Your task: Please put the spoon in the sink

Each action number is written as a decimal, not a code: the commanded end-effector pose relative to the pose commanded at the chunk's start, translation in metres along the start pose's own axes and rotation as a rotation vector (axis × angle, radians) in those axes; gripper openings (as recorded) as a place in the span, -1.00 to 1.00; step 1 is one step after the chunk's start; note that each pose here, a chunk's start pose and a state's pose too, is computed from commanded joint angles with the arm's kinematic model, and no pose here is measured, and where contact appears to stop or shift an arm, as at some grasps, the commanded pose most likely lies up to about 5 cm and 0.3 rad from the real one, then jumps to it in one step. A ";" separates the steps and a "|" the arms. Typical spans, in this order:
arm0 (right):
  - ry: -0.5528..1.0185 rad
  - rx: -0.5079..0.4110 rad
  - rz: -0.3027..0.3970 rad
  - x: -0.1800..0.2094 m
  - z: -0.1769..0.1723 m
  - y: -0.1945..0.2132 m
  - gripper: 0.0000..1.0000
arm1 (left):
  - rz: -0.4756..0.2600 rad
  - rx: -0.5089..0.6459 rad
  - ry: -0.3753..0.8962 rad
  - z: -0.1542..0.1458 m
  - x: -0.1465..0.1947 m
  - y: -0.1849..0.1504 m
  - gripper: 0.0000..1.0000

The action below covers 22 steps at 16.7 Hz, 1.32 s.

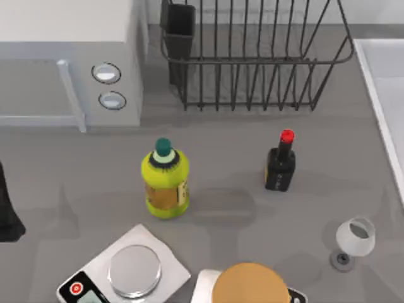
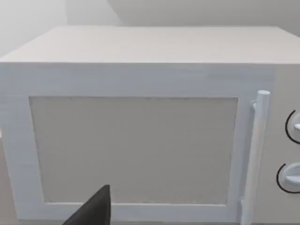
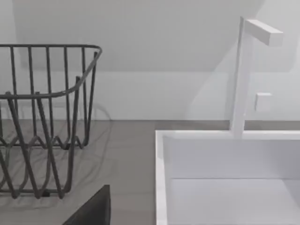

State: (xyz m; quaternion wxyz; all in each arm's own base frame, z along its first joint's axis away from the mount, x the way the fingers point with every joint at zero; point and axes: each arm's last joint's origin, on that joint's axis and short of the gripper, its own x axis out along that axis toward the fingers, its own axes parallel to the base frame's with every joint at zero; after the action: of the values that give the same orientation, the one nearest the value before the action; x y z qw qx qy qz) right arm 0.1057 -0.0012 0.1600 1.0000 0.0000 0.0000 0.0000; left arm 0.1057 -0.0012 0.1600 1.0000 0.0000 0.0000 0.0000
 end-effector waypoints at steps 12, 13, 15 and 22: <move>0.680 0.179 -0.214 0.023 0.029 -0.030 1.00 | 0.000 0.000 0.000 0.000 0.000 0.000 1.00; 0.793 0.223 -0.245 0.029 0.030 -0.036 1.00 | 0.000 0.000 0.000 0.000 0.000 0.000 1.00; 1.002 0.318 -0.306 0.041 0.030 -0.049 1.00 | 0.000 0.000 0.000 0.000 0.000 0.000 1.00; 1.423 0.593 -0.449 0.068 0.033 -0.090 1.00 | 0.000 0.000 0.000 0.000 0.000 0.000 1.00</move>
State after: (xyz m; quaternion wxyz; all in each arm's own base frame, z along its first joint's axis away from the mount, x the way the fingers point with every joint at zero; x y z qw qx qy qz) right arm 0.1732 -0.0915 0.1927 0.6947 0.2657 0.6375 -0.2011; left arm 0.1057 -0.0012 0.1600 1.0000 0.0000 0.0000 0.0000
